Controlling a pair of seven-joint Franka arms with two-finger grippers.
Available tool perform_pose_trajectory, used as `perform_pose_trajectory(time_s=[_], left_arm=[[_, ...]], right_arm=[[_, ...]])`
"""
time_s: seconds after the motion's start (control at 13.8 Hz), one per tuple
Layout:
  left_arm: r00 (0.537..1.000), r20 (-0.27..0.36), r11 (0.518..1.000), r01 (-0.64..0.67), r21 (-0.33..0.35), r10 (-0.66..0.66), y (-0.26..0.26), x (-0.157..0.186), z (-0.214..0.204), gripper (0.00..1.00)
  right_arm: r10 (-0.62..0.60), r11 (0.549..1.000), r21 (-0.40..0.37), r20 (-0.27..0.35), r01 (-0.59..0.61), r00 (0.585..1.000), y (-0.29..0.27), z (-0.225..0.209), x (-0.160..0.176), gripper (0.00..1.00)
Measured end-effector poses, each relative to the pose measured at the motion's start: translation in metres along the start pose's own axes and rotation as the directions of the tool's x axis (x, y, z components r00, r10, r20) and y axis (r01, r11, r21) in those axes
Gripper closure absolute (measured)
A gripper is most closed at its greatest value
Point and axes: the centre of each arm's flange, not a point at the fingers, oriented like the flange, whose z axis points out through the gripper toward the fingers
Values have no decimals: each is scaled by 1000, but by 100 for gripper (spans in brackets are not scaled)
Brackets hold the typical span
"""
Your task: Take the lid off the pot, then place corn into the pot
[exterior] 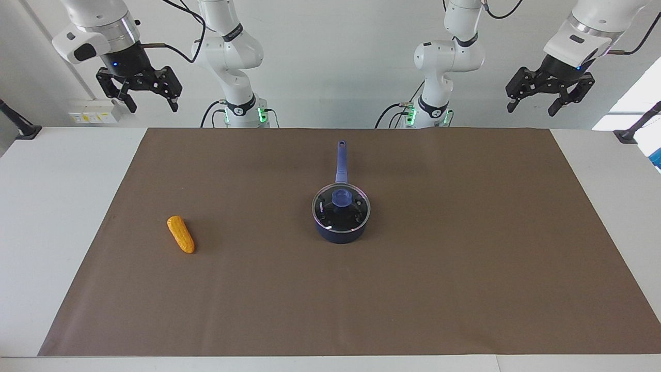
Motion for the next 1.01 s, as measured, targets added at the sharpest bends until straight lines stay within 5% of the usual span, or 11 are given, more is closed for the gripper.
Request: perform_pose_trajectory(time_s=[0.36, 0.79, 1.01], left_arm=[[998, -20, 998, -62, 4, 62, 32, 9, 8, 0], [982, -46, 983, -183, 7, 183, 113, 23, 41, 0], [986, -83, 989, -145, 1, 145, 167, 30, 70, 0]], right_arm=[[0, 1000, 0, 0, 0, 1000, 0, 0, 0, 0], [0, 1000, 0, 0, 0, 1000, 0, 0, 0, 0], [0, 1000, 0, 0, 0, 1000, 0, 0, 0, 0]])
